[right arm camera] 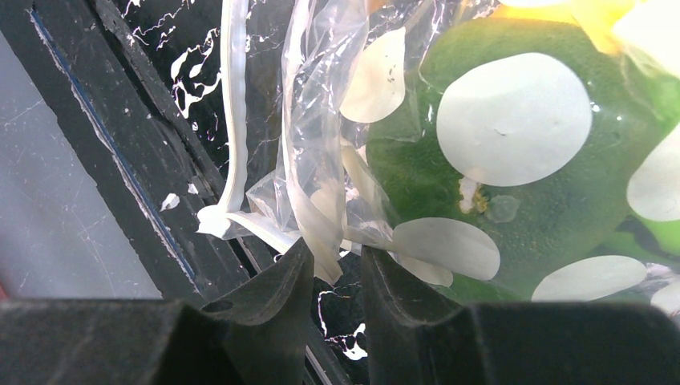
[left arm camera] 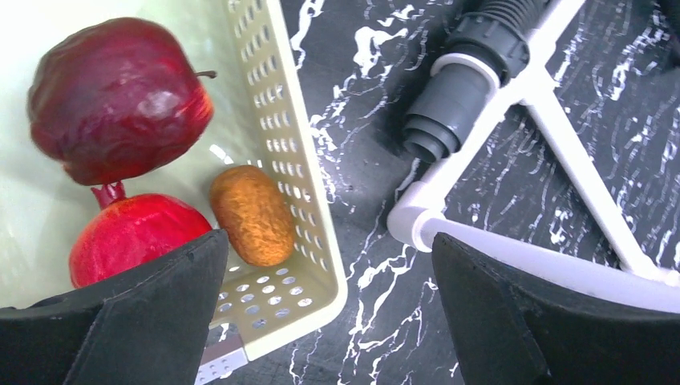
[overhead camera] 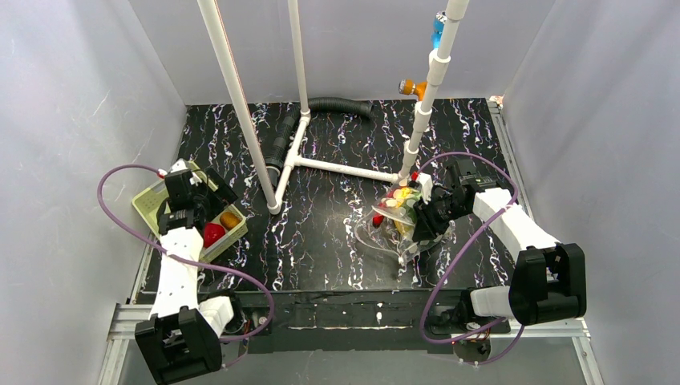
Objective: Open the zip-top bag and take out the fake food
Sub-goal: Place the fake fruit in the bin.
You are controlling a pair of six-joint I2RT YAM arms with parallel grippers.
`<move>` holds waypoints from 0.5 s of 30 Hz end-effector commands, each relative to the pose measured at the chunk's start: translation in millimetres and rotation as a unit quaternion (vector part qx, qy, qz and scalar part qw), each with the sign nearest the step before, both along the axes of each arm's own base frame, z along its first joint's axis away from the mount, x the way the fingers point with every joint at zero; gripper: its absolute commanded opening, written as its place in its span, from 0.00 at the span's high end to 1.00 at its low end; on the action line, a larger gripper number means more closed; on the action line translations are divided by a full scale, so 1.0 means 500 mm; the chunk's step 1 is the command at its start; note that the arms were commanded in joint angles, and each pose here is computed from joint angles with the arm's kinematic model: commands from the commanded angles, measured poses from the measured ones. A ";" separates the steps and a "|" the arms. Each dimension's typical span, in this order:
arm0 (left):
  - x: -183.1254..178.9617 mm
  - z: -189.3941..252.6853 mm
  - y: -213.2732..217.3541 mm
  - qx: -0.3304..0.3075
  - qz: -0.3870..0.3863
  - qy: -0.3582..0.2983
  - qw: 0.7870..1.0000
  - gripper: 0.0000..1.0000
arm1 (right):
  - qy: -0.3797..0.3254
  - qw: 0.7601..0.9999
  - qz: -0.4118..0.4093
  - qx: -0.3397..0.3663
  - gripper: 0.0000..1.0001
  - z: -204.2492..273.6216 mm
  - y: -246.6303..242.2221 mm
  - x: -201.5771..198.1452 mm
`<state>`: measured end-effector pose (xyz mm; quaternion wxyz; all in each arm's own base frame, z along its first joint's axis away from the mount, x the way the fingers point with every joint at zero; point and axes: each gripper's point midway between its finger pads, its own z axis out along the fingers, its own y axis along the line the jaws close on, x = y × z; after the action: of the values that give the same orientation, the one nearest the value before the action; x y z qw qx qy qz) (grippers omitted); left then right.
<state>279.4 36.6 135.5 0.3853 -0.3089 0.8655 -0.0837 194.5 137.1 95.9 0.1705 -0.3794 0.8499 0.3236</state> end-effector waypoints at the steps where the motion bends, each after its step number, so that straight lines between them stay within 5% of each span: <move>1: 0.004 0.024 -0.037 -0.014 -0.063 -0.039 0.997 0.02 | -0.011 1.000 0.011 0.011 0.65 0.023 0.008 0.005; 15: -0.002 0.046 -0.108 -0.072 -0.136 -0.088 0.984 0.02 | -0.017 1.000 0.015 0.014 0.64 0.027 0.009 0.004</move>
<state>280.2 -3.6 151.0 0.4112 -0.2325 0.8614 -0.1867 194.0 137.0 95.9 0.1710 -0.3837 0.8478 0.3238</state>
